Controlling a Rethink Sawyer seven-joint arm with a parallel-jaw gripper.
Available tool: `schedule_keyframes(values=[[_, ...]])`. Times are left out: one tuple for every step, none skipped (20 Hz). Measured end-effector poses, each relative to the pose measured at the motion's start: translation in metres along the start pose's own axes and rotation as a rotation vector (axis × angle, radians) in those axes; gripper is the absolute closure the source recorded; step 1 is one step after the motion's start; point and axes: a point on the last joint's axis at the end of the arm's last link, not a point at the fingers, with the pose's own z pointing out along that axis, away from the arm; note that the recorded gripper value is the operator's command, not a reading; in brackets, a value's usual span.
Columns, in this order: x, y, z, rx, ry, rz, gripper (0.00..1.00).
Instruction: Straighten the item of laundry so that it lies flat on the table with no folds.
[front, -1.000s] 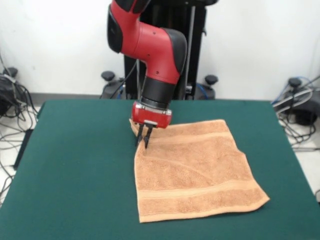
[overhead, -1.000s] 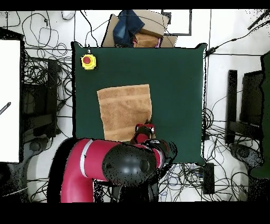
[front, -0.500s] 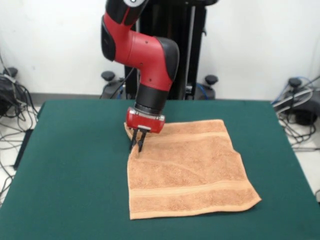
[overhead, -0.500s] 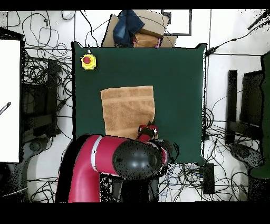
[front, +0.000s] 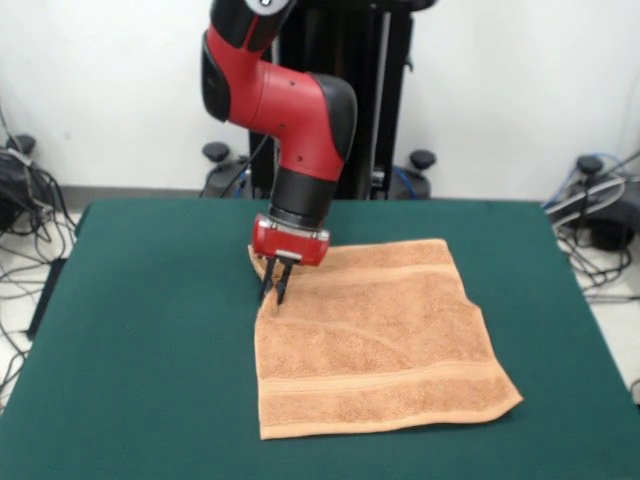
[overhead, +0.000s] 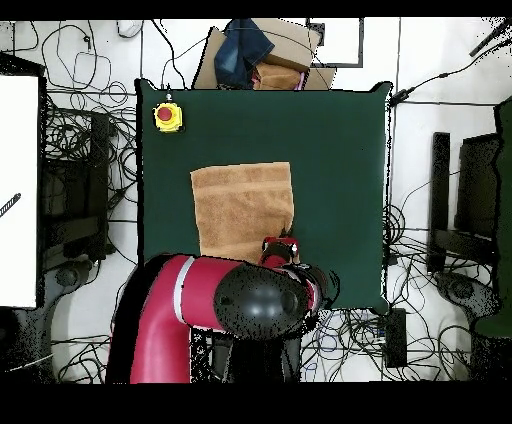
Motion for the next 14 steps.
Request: schedule_keyframes(values=[[0.0,0.0,0.0,0.0,0.0,0.0,1.0],[0.0,0.0,0.0,0.0,0.0,0.0,1.0],[0.0,0.0,0.0,0.0,0.0,0.0,1.0],[0.0,0.0,0.0,0.0,0.0,0.0,1.0],[0.0,0.0,0.0,0.0,0.0,0.0,1.0],[0.0,0.0,0.0,0.0,0.0,0.0,1.0],[0.0,-0.001,0.0,0.002,0.0,0.0,1.0],[0.0,-0.002,0.0,0.003,0.001,0.0,1.0],[0.0,-0.002,0.0,0.005,0.001,-0.001,0.0],[0.0,-0.008,-0.001,0.016,0.002,-0.004,0.0],[0.0,-0.012,-0.001,0.024,0.003,-0.007,0.0],[0.0,-0.015,-0.002,0.03,0.003,-0.01,0.0],[0.0,-0.017,-0.002,0.036,0.005,-0.014,0.0],[0.001,-0.017,-0.001,0.041,0.002,-0.022,0.0]])
